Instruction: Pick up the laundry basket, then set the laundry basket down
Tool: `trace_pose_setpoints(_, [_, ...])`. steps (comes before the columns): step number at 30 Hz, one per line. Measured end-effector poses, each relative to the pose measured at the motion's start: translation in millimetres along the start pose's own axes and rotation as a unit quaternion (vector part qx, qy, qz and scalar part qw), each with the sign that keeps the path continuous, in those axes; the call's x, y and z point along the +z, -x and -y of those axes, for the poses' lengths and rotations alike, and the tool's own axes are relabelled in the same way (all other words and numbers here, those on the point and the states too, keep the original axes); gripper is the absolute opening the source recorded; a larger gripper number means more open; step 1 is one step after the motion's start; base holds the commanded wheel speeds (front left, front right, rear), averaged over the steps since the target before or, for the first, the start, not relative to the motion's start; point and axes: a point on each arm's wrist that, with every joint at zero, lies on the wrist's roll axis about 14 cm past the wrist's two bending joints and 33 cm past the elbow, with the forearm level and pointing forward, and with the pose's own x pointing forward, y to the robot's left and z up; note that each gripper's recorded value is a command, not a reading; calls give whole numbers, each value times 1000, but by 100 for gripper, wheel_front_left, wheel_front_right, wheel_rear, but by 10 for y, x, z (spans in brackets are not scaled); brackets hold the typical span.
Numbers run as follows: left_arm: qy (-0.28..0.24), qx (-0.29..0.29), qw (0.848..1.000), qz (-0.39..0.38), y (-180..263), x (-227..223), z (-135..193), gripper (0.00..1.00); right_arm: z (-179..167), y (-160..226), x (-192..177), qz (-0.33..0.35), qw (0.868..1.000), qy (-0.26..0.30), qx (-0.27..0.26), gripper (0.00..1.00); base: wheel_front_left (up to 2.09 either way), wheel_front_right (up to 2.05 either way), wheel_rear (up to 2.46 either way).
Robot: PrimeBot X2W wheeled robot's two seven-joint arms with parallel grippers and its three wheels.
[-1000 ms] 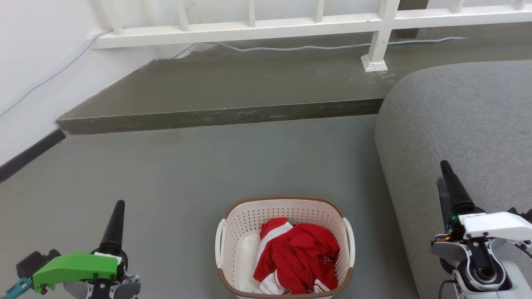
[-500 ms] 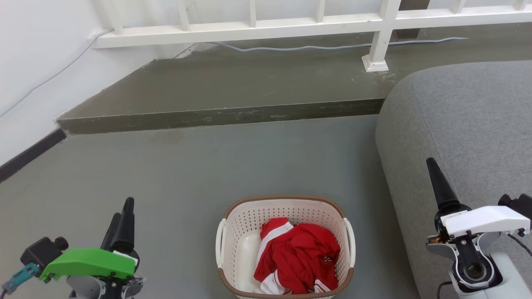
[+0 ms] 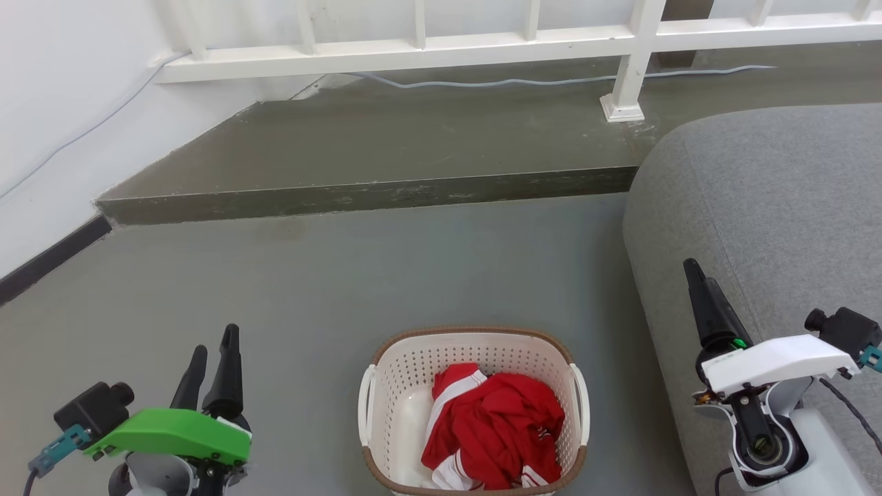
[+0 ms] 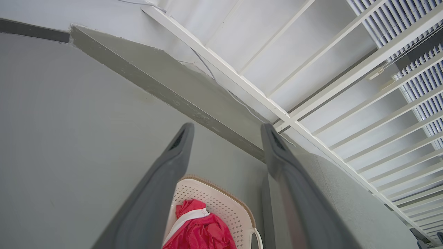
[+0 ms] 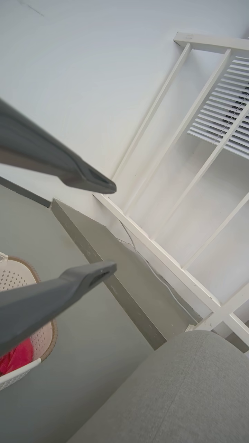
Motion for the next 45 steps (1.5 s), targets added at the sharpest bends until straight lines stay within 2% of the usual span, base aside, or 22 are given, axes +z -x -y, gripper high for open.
trace_pose_setpoints(17, [-102,-30,994,21,-12,40,164,100,-106,-6,-66,0,994,108,22,100,0,0,0])
trace_pose_setpoints(25, [-156,-45,986,29,-14,34,239,100,-171,-26,-77,4,986,162,35,100,0,0,0])
trace_pose_setpoints(35, [-218,-64,973,41,-19,36,329,100,-207,-28,-94,10,972,230,47,100,0,0,0])
trace_pose_setpoints(45, [-277,-80,956,52,-17,33,392,100,-323,-50,-127,17,952,298,75,100,0,0,0])
